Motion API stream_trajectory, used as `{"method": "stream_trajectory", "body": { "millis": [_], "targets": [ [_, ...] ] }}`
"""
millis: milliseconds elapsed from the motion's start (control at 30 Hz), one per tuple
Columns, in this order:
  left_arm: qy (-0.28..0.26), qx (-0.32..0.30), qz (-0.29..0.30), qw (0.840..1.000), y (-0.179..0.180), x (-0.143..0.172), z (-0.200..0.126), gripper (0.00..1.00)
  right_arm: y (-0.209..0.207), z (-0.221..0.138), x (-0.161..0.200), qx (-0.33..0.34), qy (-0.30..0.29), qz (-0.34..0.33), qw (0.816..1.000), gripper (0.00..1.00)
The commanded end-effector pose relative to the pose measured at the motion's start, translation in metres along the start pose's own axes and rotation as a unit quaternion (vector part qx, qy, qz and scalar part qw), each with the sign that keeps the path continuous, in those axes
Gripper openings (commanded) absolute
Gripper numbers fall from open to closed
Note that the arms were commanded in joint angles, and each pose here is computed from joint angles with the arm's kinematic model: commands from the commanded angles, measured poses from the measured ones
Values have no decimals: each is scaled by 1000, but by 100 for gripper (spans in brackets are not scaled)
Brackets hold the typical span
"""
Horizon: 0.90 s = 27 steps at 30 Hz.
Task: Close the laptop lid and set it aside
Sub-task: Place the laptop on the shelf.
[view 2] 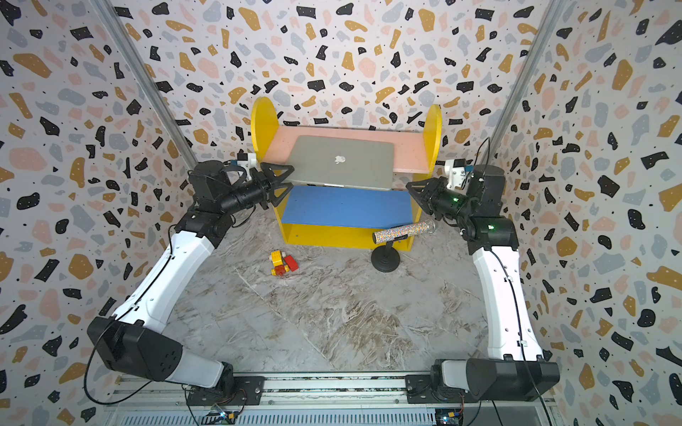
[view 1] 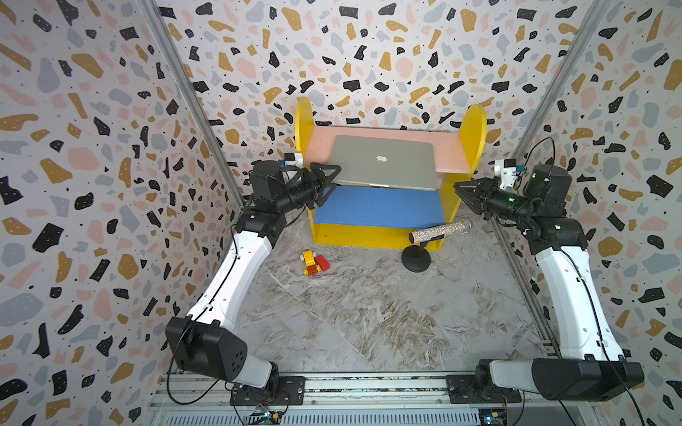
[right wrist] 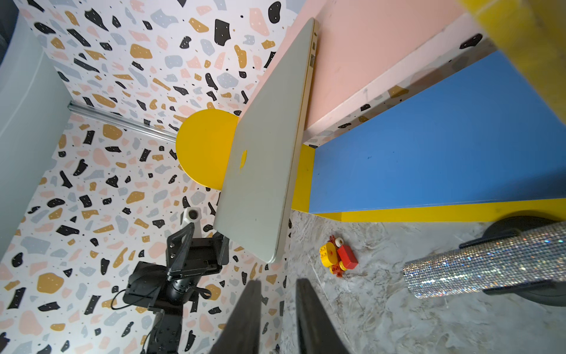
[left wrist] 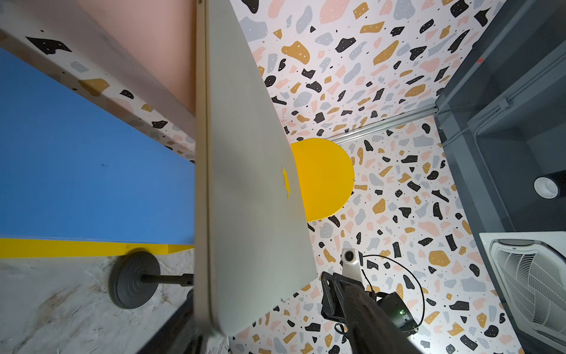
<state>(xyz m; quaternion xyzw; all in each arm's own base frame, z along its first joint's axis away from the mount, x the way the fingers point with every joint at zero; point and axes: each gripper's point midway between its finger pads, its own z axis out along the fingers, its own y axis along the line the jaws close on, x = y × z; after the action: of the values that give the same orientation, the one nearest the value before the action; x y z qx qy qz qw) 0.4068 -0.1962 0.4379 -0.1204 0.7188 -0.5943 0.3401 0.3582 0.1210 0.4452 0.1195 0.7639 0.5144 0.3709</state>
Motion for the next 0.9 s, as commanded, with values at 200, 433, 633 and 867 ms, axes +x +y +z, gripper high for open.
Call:
{"method": "stream_trajectory", "body": {
  "millis": [200,433,633,867],
  "targets": [
    [-3,-10,49,999,-4,7,-27,56,14,-10,22,-9,22,-46,999,3],
    [-3,-15,68,998,-5,14,-42,34,21,-6,34,-15,40,-72,996,0],
    [8,1,85,996,-11,24,-49,8,27,-4,44,-23,58,-94,994,0],
    [29,28,99,994,-21,30,-48,0,36,2,50,-48,76,-103,991,0]
  ]
}}
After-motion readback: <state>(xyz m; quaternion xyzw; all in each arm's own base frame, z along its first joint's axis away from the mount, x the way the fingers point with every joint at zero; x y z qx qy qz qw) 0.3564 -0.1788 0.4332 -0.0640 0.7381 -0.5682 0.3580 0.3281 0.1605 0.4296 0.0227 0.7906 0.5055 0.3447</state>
